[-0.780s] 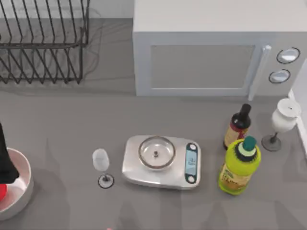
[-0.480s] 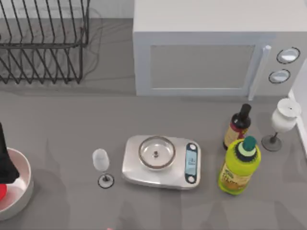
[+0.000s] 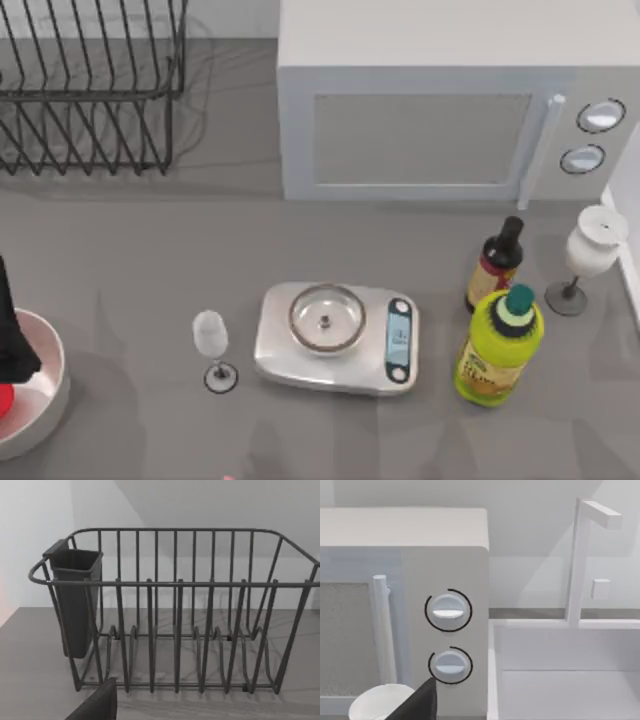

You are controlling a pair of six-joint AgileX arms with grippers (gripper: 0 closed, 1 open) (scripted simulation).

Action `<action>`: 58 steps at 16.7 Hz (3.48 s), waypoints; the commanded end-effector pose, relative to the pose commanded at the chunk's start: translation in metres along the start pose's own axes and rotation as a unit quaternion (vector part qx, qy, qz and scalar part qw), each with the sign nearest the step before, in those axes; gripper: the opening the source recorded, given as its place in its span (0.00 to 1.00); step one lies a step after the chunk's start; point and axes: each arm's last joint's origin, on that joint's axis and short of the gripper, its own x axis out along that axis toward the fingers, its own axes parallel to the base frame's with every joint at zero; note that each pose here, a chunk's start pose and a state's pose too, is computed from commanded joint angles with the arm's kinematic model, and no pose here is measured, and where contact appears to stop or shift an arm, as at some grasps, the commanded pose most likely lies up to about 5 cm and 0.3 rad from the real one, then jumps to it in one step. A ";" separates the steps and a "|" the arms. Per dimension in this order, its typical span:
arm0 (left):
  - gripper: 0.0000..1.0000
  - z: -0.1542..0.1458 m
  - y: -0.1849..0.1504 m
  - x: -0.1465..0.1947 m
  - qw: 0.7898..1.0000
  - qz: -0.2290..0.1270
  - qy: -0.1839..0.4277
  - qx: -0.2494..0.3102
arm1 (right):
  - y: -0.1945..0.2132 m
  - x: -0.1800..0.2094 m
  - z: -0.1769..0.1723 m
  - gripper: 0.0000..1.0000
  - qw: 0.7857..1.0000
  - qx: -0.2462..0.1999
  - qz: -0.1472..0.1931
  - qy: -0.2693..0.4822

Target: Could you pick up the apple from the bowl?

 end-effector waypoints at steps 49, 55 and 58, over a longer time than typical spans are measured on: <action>1.00 -0.036 0.000 0.124 0.711 -0.007 0.703 0.007 | 0.000 0.000 0.000 1.00 1.000 0.000 0.000 0.000; 0.92 -0.044 0.000 0.121 0.707 -0.007 0.707 0.007 | 0.000 0.000 0.000 1.00 1.000 0.000 0.000 0.000; 0.70 -0.044 0.000 0.121 0.707 -0.007 0.707 0.007 | 0.000 0.000 0.000 1.00 1.000 0.000 0.000 0.000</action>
